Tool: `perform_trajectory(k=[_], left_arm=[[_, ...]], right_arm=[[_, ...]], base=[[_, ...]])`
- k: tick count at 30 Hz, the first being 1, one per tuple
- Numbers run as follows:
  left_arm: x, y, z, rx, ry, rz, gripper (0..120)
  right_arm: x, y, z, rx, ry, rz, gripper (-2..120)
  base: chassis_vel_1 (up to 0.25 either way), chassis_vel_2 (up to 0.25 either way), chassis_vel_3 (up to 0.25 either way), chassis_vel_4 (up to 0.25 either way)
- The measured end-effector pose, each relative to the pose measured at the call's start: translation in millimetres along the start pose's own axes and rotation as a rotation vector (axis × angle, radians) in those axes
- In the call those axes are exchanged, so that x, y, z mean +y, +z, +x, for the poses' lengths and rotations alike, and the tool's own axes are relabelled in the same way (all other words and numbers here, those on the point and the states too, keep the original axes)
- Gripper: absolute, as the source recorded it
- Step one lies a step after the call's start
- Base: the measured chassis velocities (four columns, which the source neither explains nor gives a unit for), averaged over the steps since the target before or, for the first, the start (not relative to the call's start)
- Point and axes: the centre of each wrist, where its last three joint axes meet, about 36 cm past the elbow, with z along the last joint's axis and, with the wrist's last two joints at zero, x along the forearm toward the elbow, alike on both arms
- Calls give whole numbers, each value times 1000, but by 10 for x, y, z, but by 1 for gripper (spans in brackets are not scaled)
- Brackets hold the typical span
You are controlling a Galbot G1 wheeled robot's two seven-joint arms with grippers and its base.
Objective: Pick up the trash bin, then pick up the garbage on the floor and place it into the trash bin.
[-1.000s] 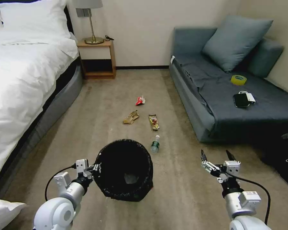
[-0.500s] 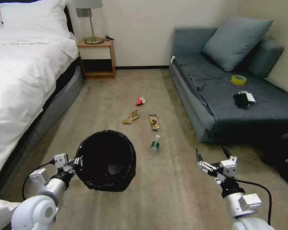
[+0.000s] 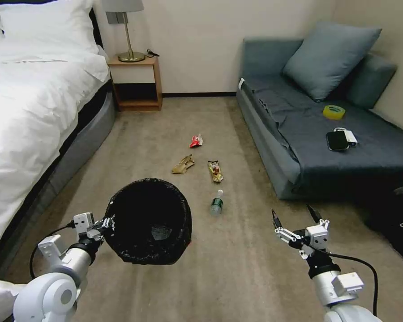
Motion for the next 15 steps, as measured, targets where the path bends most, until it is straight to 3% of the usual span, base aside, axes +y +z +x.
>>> perform_trajectory(k=[15], left_arm=[[84, -8, -37, -2, 0, 7, 4]], right_arm=[[28, 56, 4, 14, 7, -7, 100]], base=[[-147, 146, 144, -142]])
